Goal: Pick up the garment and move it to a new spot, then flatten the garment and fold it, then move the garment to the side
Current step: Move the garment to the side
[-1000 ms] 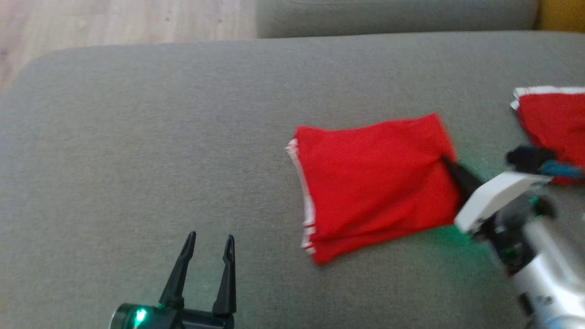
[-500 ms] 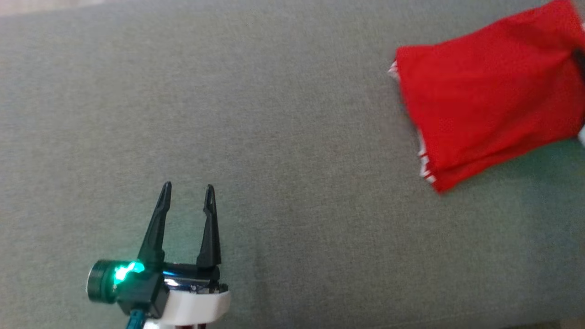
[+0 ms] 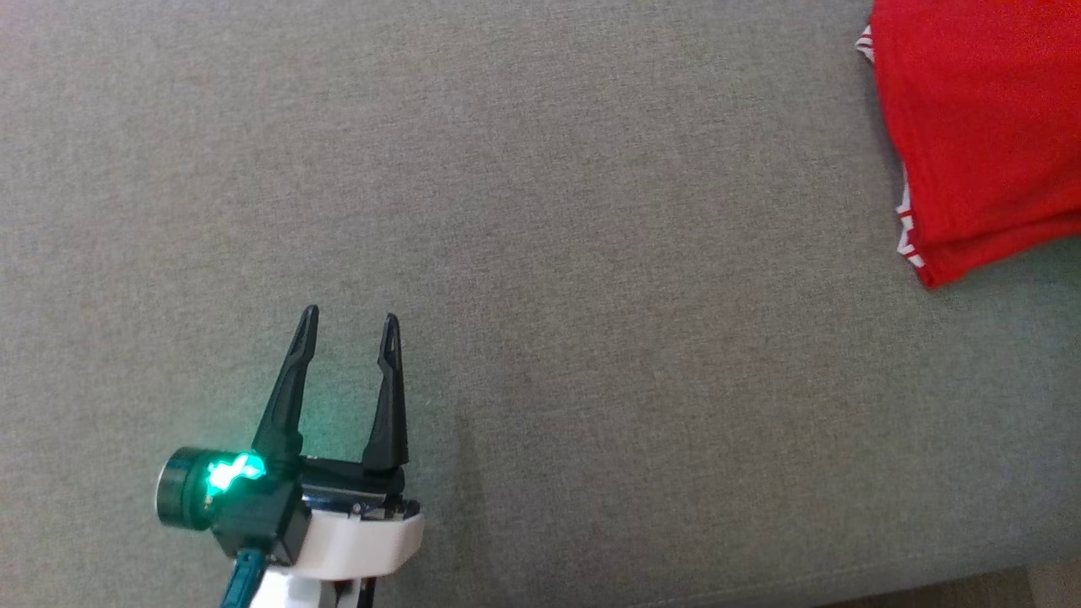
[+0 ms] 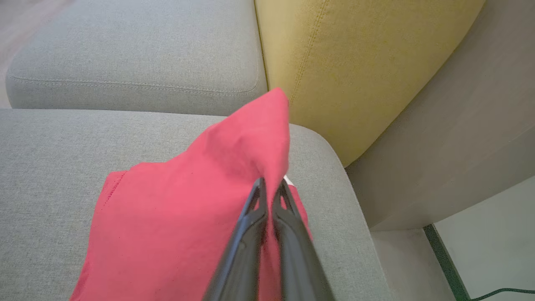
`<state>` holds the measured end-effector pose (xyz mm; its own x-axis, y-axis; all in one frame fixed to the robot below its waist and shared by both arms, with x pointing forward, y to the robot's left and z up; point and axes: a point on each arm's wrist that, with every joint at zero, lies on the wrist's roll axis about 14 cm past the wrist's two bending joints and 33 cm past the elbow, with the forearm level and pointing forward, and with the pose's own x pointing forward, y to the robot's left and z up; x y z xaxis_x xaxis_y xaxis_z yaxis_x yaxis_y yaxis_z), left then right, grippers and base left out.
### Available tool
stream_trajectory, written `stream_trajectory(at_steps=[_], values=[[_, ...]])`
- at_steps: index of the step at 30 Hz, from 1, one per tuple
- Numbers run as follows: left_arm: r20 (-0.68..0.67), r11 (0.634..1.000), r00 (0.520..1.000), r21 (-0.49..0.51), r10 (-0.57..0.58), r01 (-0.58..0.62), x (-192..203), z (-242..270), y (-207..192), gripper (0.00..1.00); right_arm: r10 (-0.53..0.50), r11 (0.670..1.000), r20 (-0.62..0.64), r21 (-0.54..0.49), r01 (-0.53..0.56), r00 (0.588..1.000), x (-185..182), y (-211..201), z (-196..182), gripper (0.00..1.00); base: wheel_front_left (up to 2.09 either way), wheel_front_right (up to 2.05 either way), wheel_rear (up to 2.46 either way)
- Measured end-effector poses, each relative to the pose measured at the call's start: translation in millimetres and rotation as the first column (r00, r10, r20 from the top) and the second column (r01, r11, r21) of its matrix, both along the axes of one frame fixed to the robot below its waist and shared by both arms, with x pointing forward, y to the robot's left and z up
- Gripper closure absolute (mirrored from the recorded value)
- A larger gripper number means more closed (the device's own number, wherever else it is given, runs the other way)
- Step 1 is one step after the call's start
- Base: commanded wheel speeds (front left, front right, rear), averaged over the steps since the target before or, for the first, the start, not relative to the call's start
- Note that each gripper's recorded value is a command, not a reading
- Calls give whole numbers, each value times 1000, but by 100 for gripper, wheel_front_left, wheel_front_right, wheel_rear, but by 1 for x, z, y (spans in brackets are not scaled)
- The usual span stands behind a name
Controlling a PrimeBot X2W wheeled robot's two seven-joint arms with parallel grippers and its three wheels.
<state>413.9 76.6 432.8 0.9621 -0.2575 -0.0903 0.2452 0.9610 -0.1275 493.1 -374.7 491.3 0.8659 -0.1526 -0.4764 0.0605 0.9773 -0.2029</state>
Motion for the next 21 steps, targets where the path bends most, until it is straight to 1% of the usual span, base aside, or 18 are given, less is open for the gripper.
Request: stream_trajectory(at_steps=[4, 7, 8, 9, 13, 15, 17, 19, 21], values=[[1, 1000, 1000, 4, 5, -5, -1, 1, 2, 0, -14, 999, -1, -39, 14, 1000, 0, -6, 7, 100, 0, 0, 0], [9, 1000, 1000, 2, 2, -2, -2, 4, 2, 0, -18, 997, -28, -80, 16, 999, -3, -9, 7, 99, 0, 0, 0], [11, 1000, 1000, 0, 1, -1, -2, 5, 2, 0, -24, 996, -37, -92, 20, 999, -4, -10, 7, 64, 0, 0, 0], [12, 1000, 1000, -6, -2, 2, -3, 6, 2, 0, -27, 994, -36, -109, 23, 999, -5, -13, 9, 0, 0, 0, 0], [17, 1000, 1000, -17, 2, -2, -4, 10, 3, 0, -26, 988, -22, -153, 22, 999, -6, -14, 15, 0, 0, 0, 0], [19, 999, 1000, -40, 15, -14, -5, 14, 5, 0, 3, 987, 16, -163, 0, 1000, -3, -3, 21, 0, 0, 0, 0], [23, 999, 999, -41, 22, -21, -8, 17, 7, 0, 42, 985, 54, -169, -33, 998, -3, 13, 22, 0, 0, 0, 0], [33, 999, 999, -39, 28, -26, -11, 22, 9, 0, 75, 987, 75, -146, -64, 994, -8, 32, 16, 0, 0, 0, 0], [42, 998, 998, -42, 41, -39, -16, 27, 12, 0, 109, 989, 73, -105, -101, 991, -21, 56, -2, 0, 0, 0, 0]])
